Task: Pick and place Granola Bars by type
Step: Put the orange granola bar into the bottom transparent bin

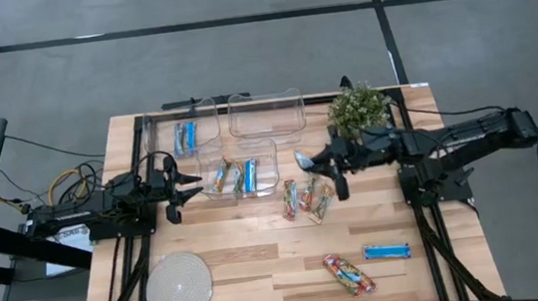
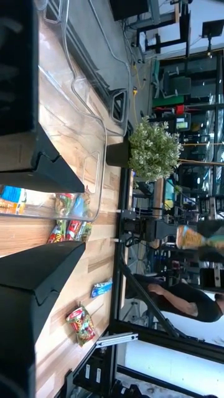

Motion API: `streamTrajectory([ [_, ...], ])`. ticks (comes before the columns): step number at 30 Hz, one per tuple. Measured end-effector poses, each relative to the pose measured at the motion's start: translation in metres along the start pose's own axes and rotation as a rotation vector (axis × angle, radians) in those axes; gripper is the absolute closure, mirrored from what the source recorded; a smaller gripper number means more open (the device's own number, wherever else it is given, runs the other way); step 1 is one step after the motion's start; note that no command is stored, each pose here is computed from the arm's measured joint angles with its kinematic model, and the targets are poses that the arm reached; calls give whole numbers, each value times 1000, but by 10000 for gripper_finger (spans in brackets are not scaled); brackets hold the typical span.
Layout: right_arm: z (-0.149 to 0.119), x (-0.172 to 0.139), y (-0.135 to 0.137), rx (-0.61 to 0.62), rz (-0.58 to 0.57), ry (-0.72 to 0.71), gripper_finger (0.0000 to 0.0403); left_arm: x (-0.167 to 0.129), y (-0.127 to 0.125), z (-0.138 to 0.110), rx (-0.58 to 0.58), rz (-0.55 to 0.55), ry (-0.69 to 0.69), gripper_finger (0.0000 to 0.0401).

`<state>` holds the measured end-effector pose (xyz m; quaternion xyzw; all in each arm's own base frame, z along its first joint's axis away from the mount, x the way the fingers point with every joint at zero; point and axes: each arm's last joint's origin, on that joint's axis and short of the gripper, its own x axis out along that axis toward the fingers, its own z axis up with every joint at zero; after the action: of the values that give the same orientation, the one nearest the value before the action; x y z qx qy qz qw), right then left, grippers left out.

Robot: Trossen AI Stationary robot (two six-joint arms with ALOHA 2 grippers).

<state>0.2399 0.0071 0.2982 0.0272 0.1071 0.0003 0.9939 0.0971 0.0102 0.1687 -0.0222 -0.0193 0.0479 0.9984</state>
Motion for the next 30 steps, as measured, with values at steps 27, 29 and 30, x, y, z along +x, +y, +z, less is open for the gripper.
streamTrajectory([
  [27, 54, 138, -70, 10, -191, 25, 360, 0, 0, 0, 0, 7, 1, 273],
  [29, 53, 139, -71, 11, -191, 36, 360, 0, 0, 0, 0, 9, 1, 273],
  [30, 53, 139, -71, 11, -191, 39, 360, 0, 0, 0, 0, 10, 1, 273],
])
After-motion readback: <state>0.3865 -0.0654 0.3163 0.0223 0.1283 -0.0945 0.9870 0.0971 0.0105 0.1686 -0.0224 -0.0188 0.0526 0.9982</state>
